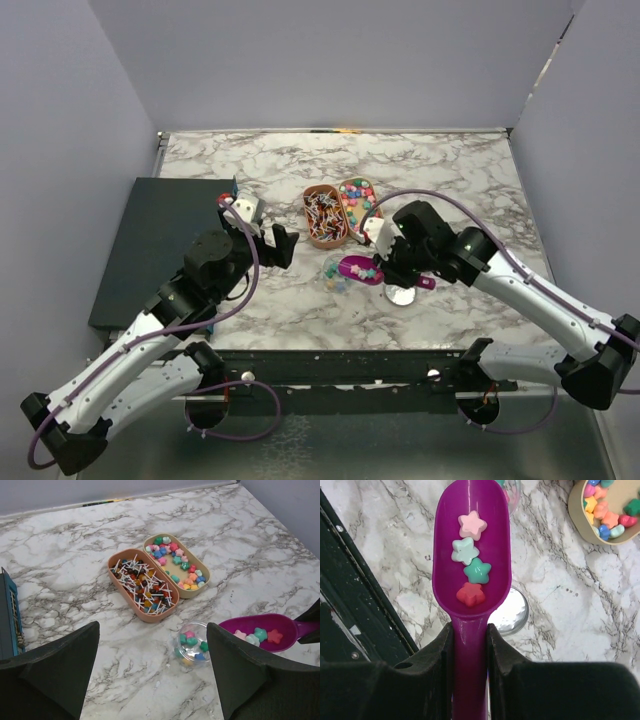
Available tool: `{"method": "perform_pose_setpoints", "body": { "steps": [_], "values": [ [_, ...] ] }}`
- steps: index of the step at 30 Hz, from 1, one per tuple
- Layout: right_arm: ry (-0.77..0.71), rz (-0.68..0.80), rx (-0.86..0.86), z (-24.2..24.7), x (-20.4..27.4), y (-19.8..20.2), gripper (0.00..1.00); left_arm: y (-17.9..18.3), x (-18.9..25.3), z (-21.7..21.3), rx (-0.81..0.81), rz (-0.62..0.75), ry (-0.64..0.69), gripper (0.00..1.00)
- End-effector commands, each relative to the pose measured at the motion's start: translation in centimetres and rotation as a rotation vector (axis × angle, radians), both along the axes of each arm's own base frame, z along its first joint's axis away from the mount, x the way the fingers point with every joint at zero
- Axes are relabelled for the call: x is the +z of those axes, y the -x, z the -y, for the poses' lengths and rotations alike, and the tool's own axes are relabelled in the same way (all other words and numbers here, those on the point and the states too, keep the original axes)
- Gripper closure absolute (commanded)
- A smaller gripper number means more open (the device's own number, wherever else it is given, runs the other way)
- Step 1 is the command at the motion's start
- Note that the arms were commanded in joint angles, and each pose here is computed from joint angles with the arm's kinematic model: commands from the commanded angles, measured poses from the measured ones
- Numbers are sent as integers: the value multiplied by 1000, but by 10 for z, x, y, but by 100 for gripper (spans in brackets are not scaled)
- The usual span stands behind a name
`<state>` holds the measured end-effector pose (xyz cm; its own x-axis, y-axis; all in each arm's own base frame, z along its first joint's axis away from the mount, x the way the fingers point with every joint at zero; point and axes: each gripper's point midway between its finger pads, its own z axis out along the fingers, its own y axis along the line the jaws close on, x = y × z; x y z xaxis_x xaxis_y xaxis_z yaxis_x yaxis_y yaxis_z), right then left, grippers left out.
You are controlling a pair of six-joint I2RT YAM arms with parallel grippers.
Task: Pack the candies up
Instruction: Place the fake candies in the packing bottle.
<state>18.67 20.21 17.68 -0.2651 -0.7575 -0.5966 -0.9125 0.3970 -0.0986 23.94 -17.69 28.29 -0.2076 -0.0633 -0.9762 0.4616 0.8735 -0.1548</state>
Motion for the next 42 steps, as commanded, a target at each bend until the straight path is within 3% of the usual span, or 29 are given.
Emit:
{"method": "perform_pose_setpoints", "body": {
  "steps": [1, 25, 36, 42],
  "values": [
    [85, -6, -39, 10, -1, -6, 99, 0, -4, -8, 29, -3, -14, 11],
    [357, -107, -102, 10, -11, -20, 100, 4, 2, -11, 28, 10, -1, 11],
    [505, -49, -119, 13, 3, -26, 100, 6, 6, -14, 33, 22, 8, 11],
    [498, -11, -128, 10, 17, -31, 99, 7, 7, -14, 30, 25, 8, 11]
  ]
}}
